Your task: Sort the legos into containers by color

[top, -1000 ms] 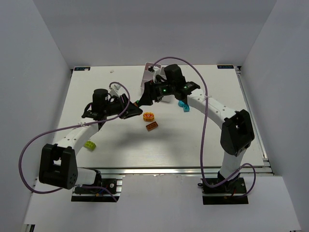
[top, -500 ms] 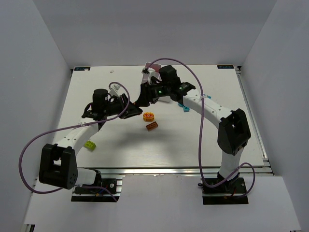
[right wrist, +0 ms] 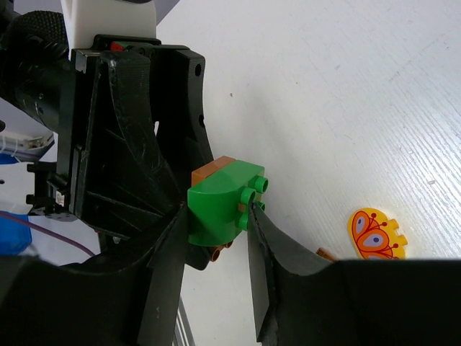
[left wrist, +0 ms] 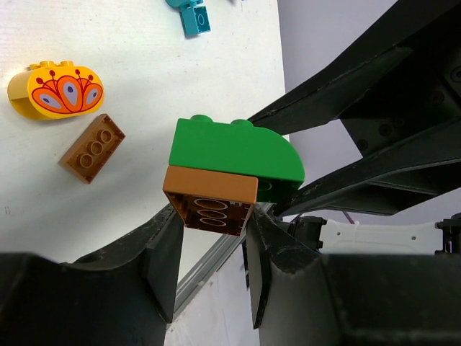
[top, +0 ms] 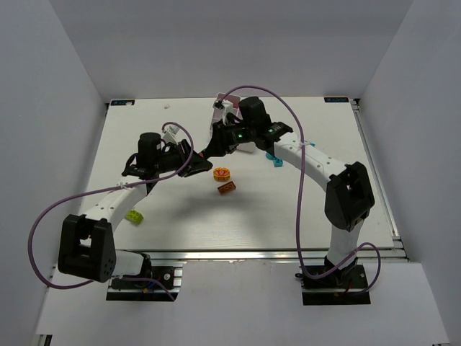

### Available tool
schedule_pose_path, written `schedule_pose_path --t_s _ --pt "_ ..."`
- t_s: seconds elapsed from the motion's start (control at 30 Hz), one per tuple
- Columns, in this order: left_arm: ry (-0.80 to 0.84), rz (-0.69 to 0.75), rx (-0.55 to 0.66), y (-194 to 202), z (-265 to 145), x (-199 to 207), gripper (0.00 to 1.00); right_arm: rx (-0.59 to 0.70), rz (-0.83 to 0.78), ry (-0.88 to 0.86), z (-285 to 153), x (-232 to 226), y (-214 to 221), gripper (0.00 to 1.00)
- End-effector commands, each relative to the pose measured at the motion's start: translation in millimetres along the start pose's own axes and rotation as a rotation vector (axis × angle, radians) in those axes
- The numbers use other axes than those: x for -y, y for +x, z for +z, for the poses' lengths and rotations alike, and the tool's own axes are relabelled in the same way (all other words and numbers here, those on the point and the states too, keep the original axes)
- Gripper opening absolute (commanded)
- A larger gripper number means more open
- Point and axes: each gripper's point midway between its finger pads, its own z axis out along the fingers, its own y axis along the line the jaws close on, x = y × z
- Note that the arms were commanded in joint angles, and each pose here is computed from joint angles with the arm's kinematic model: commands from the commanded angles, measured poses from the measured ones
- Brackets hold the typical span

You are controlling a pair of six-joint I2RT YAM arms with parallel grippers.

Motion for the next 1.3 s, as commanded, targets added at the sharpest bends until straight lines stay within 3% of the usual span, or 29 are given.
schedule_pose_path --t_s 0.0,0.3,0.63,0.97,1.27 --pt "0.055 0.049 -0.003 1 -6 19 0.00 0.045 -0.049 -0.047 -2 -14 -15 0.40" --pt "0.051 0.049 -0.005 1 -7 20 0.00 0.039 -0.040 -0.040 2 -11 -17 0.50" --pt "0.053 0.049 -0.006 0 -7 21 0.00 0.026 -0.031 -0.035 6 -7 -11 0.50" --pt "0.049 0.049 -0.004 2 -8 20 0.00 0.018 -0.028 -0.023 8 -2 -6 0.31" --pt "0.037 0.047 -0.008 4 -8 15 0.00 0.041 -0.026 -0.006 -1 4 -9 0.20"
